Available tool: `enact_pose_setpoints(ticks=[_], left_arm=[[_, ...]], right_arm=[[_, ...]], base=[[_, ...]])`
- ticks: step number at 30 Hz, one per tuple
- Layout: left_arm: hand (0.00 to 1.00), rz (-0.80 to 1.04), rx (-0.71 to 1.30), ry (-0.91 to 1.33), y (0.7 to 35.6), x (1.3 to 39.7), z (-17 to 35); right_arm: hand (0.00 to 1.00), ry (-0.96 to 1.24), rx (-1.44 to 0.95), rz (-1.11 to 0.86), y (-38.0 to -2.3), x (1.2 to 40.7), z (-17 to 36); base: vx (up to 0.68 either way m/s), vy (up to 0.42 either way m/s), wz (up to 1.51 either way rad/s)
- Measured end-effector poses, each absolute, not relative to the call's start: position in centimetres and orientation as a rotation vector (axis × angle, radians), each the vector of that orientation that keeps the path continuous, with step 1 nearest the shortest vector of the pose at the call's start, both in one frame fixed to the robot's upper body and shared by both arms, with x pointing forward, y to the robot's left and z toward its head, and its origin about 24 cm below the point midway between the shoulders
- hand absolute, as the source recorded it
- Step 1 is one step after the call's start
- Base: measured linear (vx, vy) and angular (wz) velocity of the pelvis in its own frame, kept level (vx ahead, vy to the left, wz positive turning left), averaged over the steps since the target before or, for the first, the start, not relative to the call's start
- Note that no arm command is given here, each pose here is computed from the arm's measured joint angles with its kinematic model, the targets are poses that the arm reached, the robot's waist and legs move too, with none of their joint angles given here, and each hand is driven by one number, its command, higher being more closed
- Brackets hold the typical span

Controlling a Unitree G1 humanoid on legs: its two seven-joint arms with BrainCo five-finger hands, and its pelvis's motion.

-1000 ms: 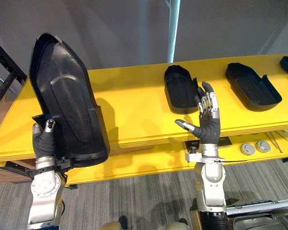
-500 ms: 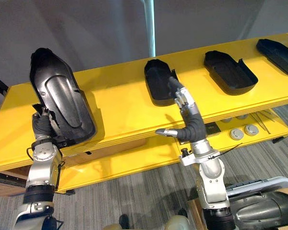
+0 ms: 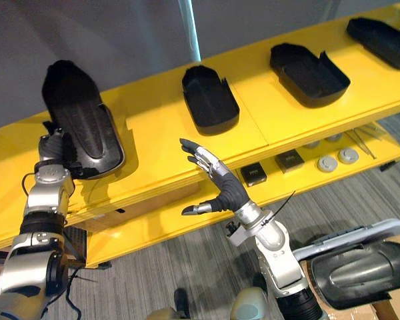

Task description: Walk over and take plastic housings, then place them on the shelf

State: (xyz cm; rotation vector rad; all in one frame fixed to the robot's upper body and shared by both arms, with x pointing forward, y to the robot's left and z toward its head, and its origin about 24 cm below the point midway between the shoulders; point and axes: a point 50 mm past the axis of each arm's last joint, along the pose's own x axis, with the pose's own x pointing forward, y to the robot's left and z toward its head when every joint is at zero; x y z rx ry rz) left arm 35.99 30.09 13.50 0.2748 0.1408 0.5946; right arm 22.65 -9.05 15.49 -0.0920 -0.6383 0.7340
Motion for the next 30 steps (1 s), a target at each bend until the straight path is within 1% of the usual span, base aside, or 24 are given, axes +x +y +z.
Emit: enact_pose_setpoints(ticks=[5, 18, 30], left_arm=[[1.0, 0.555, 0.263, 0.18, 29.7, 36.3, 13.5], [1.0, 0.548, 0.171, 0.145, 29.3, 37.1, 15.6], [1.0, 0.59, 0.113, 0.174, 30.7, 36.6, 15.5]], right_arm=[[0.0, -0.641, -0.077, 0.759, -8.6, 22.6, 15.8], [0.0, -0.698, -0.071, 0.832, -7.5, 21.1, 17.1], [0.0, -0.679, -0.072, 0.873, -7.0, 20.6, 16.7]], base=[[0.0, -0.008, -0.12], [0.0, -0.002, -0.07], [0.0, -0.003, -0.02]])
